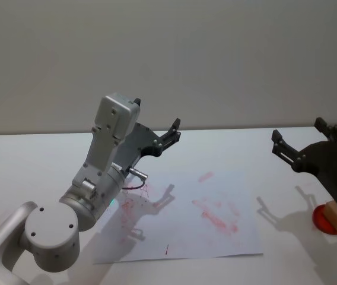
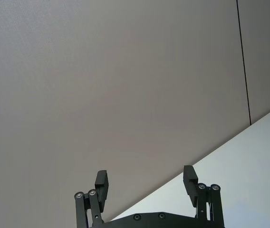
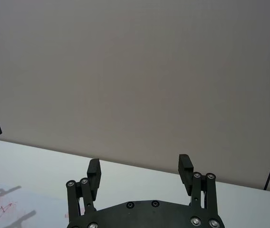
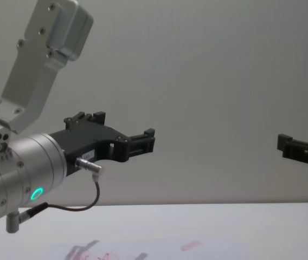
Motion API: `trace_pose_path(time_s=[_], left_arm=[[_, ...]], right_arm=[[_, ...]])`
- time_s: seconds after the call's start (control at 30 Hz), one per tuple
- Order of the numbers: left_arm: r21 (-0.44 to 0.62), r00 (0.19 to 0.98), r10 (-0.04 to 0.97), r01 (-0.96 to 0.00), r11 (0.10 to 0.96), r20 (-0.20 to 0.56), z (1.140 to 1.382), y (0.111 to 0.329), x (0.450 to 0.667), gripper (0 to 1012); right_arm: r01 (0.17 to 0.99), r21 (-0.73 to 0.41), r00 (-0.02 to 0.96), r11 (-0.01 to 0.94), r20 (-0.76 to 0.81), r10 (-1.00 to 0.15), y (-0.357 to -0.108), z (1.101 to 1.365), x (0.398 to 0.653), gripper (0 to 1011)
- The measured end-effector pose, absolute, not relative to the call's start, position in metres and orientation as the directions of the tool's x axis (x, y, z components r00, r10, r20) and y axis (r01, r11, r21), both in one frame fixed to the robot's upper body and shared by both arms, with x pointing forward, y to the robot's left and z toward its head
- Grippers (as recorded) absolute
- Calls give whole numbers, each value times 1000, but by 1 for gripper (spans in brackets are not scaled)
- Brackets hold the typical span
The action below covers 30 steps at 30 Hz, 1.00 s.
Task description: Use the one hand to pick up the stamp and affix it onto the A4 paper.
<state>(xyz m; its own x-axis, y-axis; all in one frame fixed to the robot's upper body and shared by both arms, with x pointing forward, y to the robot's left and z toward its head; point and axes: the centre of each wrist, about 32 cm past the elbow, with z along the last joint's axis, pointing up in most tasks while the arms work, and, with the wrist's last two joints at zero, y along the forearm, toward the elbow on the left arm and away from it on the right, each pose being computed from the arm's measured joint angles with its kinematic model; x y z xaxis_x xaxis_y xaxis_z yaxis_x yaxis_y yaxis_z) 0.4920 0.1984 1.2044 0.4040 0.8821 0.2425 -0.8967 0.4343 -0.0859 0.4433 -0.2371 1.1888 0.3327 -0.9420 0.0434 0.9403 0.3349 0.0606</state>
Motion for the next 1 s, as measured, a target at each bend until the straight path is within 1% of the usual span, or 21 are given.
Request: trace_pose_path(time_s=[1.0], left_arm=[[-86,404,882,-897,434,242,1204,198,492,1001]], right_arm=[[940,60,333,335,43,-942,-237,1189,443,1001]])
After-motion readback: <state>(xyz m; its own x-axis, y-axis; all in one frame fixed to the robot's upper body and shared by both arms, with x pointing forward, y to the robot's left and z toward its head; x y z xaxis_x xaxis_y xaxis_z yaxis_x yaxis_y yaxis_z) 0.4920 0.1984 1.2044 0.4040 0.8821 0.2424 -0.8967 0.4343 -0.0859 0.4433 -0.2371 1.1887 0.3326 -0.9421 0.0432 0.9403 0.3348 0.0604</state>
